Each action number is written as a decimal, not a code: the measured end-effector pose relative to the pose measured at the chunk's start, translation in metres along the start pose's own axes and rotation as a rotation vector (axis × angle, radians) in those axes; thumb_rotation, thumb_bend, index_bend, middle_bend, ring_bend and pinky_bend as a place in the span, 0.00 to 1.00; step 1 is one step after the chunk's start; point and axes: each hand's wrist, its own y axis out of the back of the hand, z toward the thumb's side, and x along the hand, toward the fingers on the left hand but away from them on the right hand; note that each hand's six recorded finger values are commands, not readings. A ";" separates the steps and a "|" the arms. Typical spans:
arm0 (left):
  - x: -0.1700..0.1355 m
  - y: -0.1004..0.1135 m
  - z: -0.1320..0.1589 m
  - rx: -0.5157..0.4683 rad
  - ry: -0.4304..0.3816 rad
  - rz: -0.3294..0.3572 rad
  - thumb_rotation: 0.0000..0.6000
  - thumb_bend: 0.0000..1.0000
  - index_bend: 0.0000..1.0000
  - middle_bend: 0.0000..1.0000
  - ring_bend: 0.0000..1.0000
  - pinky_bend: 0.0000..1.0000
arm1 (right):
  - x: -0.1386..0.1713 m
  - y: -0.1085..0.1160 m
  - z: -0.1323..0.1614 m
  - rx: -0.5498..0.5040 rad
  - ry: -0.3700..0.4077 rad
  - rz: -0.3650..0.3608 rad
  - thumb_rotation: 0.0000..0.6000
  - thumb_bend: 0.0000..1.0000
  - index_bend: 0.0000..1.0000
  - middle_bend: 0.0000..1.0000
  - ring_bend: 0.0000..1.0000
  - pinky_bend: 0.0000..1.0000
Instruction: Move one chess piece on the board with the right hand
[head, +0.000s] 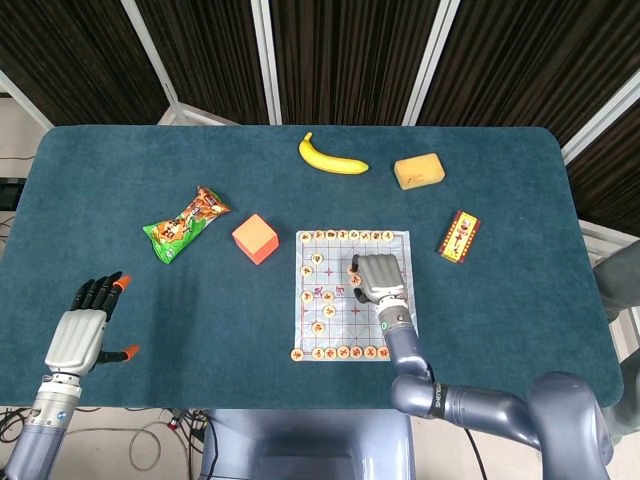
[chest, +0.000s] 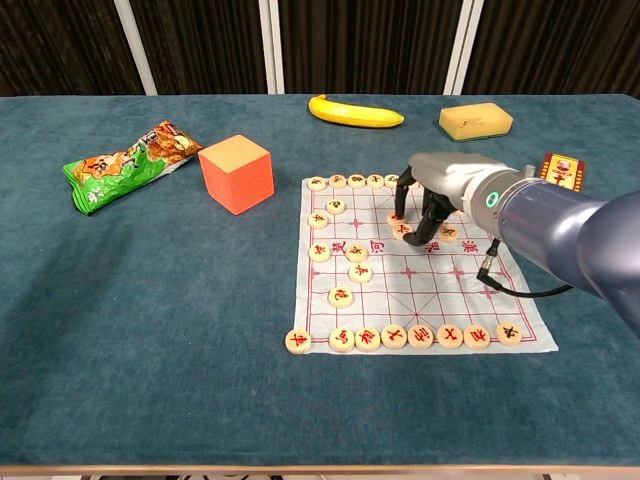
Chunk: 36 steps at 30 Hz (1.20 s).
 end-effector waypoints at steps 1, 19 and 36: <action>0.000 0.000 0.000 0.000 0.000 0.000 1.00 0.00 0.00 0.00 0.00 0.00 | 0.000 0.000 0.000 -0.001 -0.001 0.001 1.00 0.41 0.38 1.00 1.00 0.90; -0.001 0.002 -0.001 0.014 -0.005 0.009 1.00 0.00 0.00 0.00 0.00 0.00 | 0.036 0.045 -0.001 0.005 0.070 -0.131 1.00 0.41 0.11 0.86 0.84 0.71; -0.009 0.007 -0.001 0.064 -0.015 0.042 1.00 0.00 0.00 0.00 0.00 0.00 | 0.195 0.135 -0.170 0.057 -0.111 -0.376 1.00 0.31 0.00 0.02 0.00 0.00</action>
